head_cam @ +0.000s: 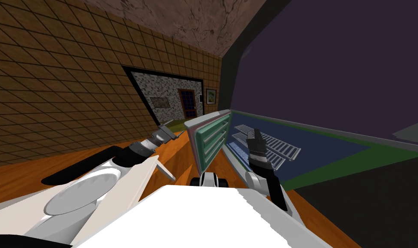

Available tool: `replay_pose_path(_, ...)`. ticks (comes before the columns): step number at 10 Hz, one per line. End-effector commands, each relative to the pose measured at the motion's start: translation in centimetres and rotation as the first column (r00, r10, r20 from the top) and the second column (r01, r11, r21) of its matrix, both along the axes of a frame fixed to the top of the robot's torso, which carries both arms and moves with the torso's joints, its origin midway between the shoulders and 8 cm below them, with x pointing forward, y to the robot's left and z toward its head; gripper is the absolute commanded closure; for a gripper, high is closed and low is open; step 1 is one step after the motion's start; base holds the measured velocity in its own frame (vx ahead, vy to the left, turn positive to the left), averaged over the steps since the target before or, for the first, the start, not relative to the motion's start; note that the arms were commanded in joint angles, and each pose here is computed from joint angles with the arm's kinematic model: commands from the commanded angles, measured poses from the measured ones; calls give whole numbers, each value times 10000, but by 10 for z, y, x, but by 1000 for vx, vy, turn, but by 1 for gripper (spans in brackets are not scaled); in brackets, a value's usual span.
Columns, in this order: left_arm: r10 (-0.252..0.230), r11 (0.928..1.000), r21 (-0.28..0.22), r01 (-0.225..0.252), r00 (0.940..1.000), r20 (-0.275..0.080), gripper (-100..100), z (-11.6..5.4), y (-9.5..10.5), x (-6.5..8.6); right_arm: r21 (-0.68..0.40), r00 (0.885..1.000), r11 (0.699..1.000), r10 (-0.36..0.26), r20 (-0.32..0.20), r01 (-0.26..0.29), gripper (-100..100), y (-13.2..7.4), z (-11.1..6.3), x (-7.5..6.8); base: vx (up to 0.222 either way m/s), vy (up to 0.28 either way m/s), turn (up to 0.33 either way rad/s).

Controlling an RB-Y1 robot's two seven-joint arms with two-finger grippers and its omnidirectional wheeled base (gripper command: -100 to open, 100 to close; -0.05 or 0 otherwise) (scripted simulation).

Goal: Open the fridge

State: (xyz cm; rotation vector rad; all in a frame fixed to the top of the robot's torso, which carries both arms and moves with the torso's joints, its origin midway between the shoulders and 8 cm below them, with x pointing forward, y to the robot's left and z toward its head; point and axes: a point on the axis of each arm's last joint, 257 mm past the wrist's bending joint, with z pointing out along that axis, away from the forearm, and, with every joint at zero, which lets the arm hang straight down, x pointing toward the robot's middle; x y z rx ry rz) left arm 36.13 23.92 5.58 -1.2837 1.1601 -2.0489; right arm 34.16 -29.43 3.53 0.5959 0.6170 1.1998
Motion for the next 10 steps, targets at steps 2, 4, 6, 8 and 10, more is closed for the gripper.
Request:
replay_pose_path(2, -190, 9998, -32, 190, 9998, -17, -100, 13, 7, -6, 0, 10000, 10000, 0, 0, 0, 0, 0, 0, 0, 27, -21, 96)
replay_pose_path(4, -270, 9996, 57, 270, 9996, 6, -100, 24, 13, -11, -1, 10000, 10000, 0, 0, 0, 0, 0, 0, 0, 18, -15, 66)
replay_pose_path(6, -457, 9989, 51, 457, 9990, 17, -100, 36, 15, -17, 0, 10000, 10000, 0, 0, 0, 0, 0, 0, 0, 26, -36, 121)
replay_pose_path(8, -531, 9986, -35, 531, 9986, -2, -100, 36, 14, -18, 0, 10000, 10000, 1, 1, -1, 0, 0, 0, 0, 3, -19, 20)
replay_pose_path(10, -684, 9977, 35, 684, 9977, 31, -100, 48, 17, -24, -1, 10000, 10000, 0, 0, 0, 0, 0, 0, 0, 26, -12, 71)
